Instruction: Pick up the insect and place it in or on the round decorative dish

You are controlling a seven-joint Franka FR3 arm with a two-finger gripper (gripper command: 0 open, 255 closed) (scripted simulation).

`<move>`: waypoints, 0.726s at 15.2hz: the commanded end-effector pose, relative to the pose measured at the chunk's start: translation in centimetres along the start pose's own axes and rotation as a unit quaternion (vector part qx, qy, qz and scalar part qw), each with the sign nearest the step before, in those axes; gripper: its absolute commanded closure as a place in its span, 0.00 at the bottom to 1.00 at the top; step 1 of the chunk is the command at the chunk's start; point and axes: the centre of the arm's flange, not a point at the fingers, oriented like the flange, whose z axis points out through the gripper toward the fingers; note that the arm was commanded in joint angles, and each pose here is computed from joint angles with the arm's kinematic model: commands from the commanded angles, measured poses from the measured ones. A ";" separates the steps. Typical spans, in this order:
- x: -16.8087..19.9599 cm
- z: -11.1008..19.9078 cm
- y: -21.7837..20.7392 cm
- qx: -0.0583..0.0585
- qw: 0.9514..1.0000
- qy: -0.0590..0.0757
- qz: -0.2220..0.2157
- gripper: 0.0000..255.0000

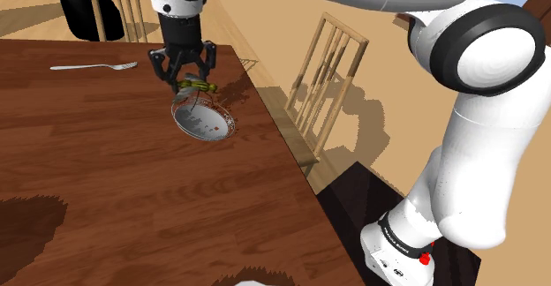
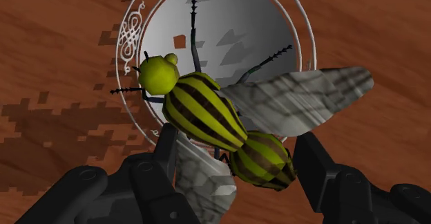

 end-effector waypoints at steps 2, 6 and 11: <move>-0.1 1.6 0.1 0.000 1.000 0.000 0.000 1.00; 0.0 3.7 0.0 0.000 1.000 0.000 0.000 1.00; 0.1 5.8 -0.1 0.000 1.000 0.000 0.000 1.00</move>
